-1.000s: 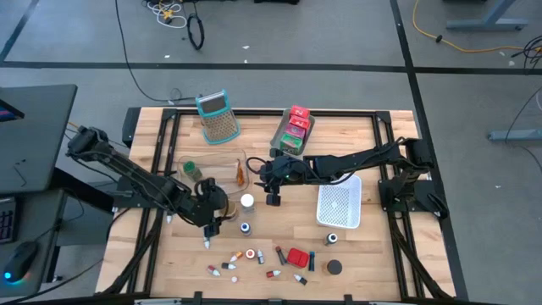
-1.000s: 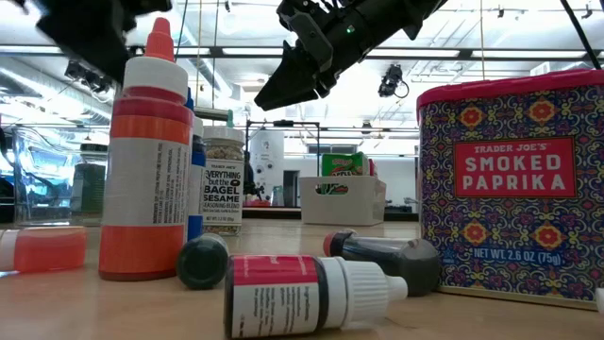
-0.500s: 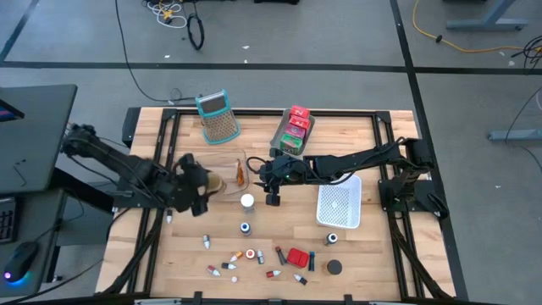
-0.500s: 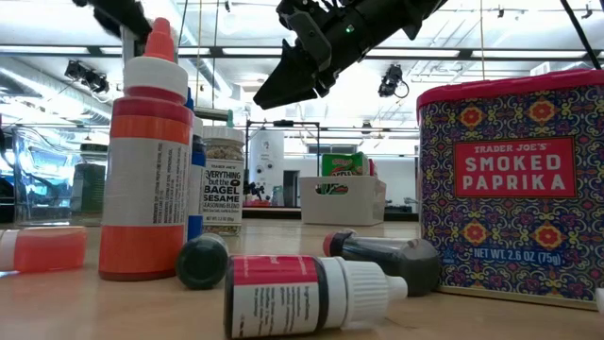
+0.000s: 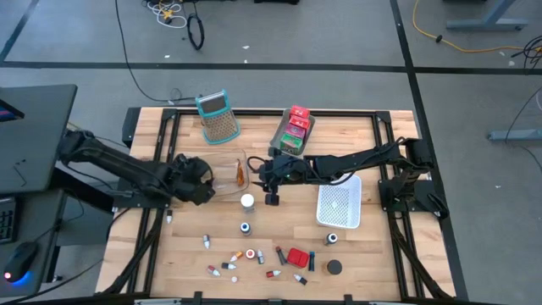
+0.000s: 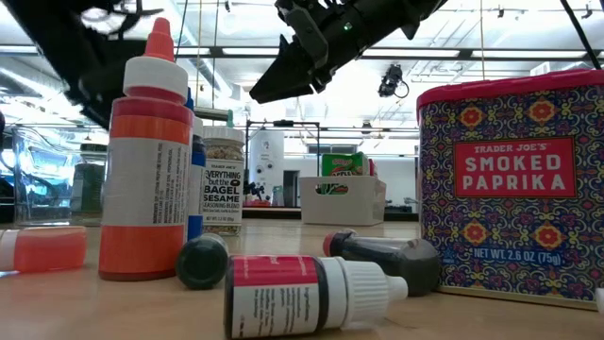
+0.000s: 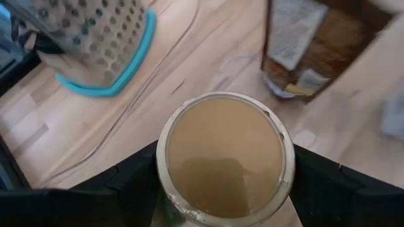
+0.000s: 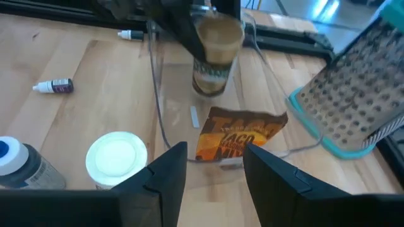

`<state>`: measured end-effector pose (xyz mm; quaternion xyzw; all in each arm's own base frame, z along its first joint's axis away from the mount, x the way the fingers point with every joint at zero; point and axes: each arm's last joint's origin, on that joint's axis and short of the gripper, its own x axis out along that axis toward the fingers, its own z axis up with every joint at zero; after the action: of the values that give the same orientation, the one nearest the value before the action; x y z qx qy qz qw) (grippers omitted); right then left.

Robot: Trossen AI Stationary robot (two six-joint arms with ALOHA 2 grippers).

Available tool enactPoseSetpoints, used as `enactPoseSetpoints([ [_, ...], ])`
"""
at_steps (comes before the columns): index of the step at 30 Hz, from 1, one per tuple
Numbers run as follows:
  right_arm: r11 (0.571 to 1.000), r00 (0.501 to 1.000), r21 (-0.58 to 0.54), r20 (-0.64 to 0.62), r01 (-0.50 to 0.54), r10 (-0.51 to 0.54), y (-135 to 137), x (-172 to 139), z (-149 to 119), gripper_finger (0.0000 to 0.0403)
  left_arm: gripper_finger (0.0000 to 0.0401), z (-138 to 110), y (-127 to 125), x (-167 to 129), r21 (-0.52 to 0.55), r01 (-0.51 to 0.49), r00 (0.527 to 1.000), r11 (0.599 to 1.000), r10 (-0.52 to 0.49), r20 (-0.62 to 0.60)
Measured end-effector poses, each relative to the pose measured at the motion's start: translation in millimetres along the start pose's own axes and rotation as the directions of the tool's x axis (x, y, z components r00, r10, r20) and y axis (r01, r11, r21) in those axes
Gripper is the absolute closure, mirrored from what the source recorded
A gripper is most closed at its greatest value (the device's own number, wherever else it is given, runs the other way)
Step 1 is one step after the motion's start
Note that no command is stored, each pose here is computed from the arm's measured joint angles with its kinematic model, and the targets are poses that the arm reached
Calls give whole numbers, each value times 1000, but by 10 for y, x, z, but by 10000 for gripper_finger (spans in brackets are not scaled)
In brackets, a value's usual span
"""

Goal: Pick & Place Kitchen Items
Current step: Put the brown seasoning bottle into the transparent bin

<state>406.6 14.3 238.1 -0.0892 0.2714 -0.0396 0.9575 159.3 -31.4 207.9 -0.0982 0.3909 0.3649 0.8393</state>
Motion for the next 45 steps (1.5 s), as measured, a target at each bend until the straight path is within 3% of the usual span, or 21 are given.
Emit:
enactPoseSetpoints([
  [7, 999, 998, -49, 63, 11, -8, -8, -2, 61, 238, 101, -55, 77, 196, -8, -56, 998, 998, 56, 6],
  [21, 998, 998, -66, 68, 13, -9, -9, -2, 66, 238, 81, 6, 180, 274, -2, -143, 990, 990, 143, 11],
  [36, 998, 998, -57, 68, 12, -8, -9, -2, 66, 238, 62, 10, 190, 263, 37, -155, 988, 987, 154, 7],
  [45, 999, 998, -52, 68, 12, -8, -9, -2, 66, 238, 62, 182, 215, 88, 43, -181, 983, 983, 181, -4],
])
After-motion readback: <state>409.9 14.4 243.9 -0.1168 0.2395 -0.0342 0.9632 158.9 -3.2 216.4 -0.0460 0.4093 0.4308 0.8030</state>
